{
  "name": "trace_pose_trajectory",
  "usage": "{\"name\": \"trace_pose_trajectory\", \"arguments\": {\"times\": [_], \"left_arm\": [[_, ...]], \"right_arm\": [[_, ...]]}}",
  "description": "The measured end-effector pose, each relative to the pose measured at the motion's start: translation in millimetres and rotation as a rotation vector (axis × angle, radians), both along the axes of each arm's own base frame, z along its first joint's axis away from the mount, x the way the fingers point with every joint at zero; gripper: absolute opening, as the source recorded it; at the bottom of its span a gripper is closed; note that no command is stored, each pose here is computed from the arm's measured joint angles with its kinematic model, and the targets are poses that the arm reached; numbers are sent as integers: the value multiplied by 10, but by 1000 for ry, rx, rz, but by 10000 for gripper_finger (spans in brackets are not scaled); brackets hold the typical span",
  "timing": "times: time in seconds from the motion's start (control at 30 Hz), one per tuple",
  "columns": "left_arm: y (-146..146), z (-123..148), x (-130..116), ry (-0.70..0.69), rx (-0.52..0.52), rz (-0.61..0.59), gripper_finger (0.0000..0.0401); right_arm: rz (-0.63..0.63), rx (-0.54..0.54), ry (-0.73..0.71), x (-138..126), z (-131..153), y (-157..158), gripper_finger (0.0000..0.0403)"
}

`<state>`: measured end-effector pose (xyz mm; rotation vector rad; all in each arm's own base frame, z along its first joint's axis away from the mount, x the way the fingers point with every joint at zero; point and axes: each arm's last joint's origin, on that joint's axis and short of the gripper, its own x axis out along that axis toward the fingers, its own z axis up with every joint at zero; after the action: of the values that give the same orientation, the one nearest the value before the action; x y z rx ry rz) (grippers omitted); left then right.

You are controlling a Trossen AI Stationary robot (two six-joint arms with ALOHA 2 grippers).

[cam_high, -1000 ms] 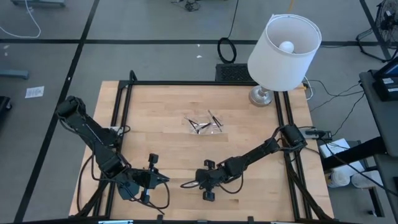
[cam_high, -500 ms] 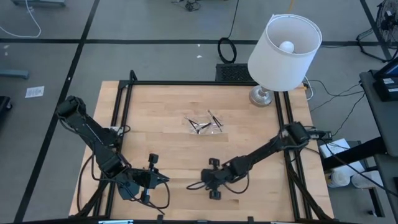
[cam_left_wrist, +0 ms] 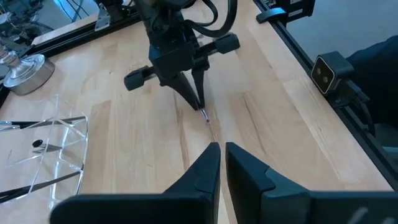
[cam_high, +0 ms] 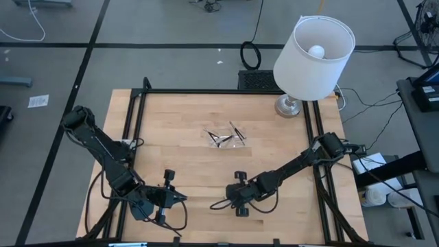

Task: Pick & Place Makeup Supplies
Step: Put the makeup brush into the transparent organizer

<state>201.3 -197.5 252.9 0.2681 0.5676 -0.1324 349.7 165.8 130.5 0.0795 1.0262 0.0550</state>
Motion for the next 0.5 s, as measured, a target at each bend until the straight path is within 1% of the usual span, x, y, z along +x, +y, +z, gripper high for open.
{"name": "trace_pose_trajectory", "arguments": {"times": [0.5], "left_arm": [[0, 0, 0, -1, 0, 0, 35]], "right_arm": [[9, 13, -39, 32, 36, 14, 112]]}}
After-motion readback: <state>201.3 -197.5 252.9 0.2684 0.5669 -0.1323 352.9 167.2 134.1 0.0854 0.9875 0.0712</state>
